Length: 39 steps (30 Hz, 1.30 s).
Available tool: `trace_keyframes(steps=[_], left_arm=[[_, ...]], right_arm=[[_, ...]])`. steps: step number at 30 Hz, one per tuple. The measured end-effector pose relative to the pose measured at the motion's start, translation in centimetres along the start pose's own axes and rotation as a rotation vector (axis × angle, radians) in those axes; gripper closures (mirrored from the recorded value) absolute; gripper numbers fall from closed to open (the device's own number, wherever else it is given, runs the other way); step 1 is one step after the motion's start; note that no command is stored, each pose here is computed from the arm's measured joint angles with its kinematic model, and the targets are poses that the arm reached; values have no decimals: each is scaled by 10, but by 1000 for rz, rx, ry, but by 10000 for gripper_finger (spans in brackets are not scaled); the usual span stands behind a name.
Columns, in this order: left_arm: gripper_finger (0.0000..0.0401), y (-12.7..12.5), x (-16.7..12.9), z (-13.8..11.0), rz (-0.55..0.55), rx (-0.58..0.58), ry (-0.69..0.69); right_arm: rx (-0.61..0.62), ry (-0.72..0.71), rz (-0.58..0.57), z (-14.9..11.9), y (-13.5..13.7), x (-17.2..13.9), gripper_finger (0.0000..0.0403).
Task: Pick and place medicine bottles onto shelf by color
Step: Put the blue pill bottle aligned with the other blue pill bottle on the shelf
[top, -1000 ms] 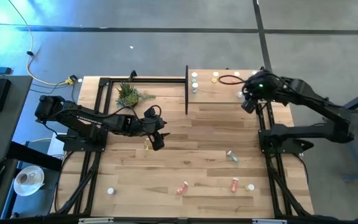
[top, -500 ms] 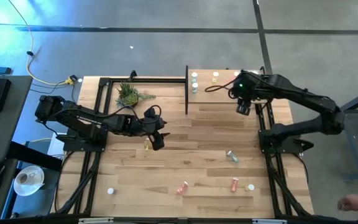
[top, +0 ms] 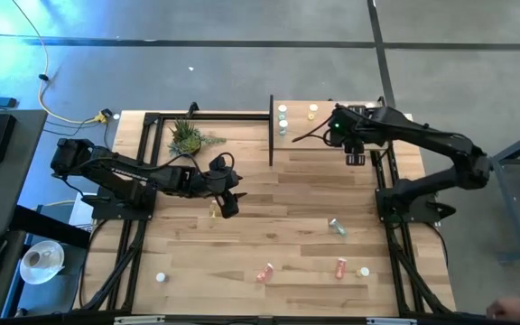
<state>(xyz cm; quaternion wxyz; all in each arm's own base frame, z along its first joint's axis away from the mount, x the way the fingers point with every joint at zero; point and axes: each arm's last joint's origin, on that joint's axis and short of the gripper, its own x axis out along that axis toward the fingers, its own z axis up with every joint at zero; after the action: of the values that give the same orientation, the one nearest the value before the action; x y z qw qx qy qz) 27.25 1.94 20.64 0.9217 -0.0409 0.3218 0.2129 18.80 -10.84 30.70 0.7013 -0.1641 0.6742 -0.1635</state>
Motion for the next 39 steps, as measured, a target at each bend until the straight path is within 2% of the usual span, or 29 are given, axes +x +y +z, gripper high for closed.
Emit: trace_keyframes(steps=[11,17,29,39], left_arm=[[158,0,0,0,3,24,-1],[158,0,0,0,2,26,0],[158,0,0,0,0,26,0],[158,0,0,-1,1,29,9]], right_arm=[[-30,102,-23,10,-1,17,213],[11,152,-8,7,-6,25,213],[8,129,35,8,-9,28,213],[17,178,46,11,-14,42,213]])
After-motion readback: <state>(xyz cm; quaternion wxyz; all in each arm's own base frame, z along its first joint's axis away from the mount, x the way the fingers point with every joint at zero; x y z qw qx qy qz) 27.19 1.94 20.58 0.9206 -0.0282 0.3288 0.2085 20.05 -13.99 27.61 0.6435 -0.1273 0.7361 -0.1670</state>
